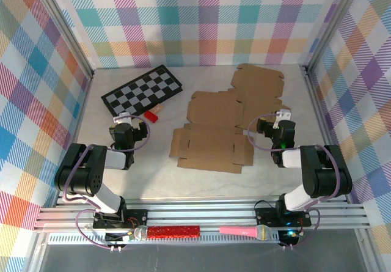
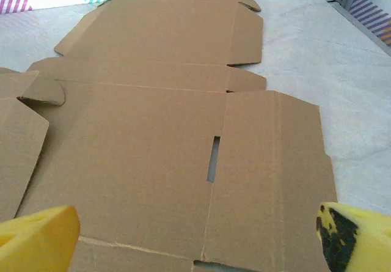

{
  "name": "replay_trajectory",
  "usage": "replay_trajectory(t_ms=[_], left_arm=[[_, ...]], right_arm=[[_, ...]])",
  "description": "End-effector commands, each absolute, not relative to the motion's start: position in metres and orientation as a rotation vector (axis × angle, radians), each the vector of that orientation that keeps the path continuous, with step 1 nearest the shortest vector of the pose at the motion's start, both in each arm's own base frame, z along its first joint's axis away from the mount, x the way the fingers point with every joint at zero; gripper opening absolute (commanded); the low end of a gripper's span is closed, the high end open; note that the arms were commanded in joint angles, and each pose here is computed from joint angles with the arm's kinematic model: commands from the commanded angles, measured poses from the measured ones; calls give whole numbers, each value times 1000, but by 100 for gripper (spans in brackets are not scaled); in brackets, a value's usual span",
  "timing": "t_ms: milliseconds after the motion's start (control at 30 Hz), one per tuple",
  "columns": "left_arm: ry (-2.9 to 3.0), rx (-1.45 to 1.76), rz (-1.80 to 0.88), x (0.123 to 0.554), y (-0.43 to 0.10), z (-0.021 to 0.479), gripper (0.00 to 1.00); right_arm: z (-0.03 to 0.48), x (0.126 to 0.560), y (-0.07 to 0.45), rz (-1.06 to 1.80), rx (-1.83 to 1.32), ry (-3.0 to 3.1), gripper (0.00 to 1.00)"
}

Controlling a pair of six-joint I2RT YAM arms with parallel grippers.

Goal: Fold the paper box

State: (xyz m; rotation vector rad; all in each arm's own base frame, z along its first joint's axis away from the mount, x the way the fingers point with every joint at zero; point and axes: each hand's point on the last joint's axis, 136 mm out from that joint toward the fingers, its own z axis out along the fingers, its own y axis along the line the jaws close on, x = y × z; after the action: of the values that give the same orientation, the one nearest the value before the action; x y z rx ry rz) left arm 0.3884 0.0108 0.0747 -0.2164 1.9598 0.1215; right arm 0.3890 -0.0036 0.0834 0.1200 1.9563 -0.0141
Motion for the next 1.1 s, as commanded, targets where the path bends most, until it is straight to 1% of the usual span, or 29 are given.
replay_trajectory(t_ms=[0,833,933,1000,1067], left_arm=[[1924,-200,106,396,7,86,100],[1916,-182,92,395,4,88,100],[1921,-163,154,393,0,104,100],[1921,-147,209,391,-4,126,100],[1835,-143,238,388,-11,161,100]], right_arm=[[93,396,-1,-14,113,1924,99],[97,394,2,-1,87,1912,99],[108,389,9,-31,46,1889,99],[125,384,10,-80,48,1866,99],[154,378,8,-118,82,1816,99]])
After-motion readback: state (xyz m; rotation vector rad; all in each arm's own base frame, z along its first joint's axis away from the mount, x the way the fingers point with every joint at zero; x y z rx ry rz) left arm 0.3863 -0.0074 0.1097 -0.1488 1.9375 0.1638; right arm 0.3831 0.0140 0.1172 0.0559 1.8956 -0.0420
